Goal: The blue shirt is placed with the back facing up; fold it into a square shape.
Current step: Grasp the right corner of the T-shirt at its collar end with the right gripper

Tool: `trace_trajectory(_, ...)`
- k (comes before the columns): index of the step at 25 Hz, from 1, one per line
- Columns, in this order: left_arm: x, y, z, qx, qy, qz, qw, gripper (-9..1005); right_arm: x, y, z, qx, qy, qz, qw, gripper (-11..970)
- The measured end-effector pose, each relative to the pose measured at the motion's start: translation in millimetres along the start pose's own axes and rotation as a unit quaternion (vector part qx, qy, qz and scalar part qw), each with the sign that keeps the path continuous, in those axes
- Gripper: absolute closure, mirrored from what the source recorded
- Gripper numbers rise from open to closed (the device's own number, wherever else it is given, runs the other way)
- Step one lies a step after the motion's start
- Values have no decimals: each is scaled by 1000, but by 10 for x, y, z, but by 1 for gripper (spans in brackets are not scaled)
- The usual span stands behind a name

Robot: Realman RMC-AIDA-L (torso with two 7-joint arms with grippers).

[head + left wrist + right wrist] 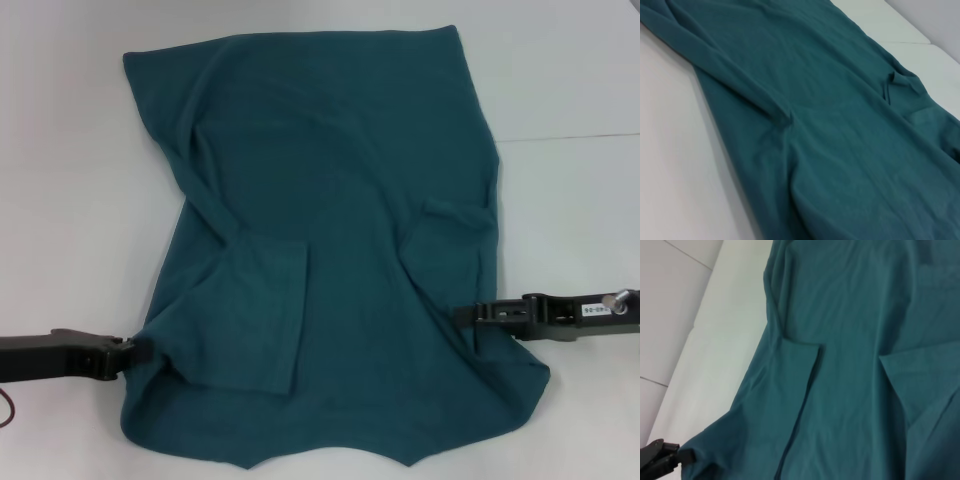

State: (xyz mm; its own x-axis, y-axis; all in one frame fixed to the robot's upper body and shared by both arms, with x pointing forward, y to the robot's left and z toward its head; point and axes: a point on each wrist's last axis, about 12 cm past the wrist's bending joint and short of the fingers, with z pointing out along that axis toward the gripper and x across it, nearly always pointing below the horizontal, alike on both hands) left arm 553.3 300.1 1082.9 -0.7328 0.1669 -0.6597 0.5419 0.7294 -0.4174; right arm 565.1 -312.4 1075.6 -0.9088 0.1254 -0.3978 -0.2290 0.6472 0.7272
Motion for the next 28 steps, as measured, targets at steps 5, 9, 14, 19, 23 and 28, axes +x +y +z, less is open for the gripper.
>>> trace_trajectory(5, 2, 0, 3, 0, -1, -1, 1000, 996, 62, -63, -108, 2, 5, 16, 1000, 29)
trace_trajectory(9, -4, -7, 20, 3, -1, -3, 1000, 996, 90, -137, -226, 10, -1, 24, 1000, 29)
trace_trajectory(14, -28, -16, 36, 6, -2, -1, 1000, 997, 108, -232, -332, 36, -7, 36, 999, 30)
trace_trajectory(19, -40, -25, 46, 7, -2, 0, 1000, 997, 139, -263, -360, 45, -3, 39, 998, 30)
trace_trajectory(23, -43, -26, 47, 7, -2, 1, 1000, 997, 162, -286, -376, 55, 5, 43, 998, 30)
trace_trajectory(28, -43, -26, 47, 7, -2, 0, 1000, 997, 192, -282, -360, 51, 9, 44, 998, 30)
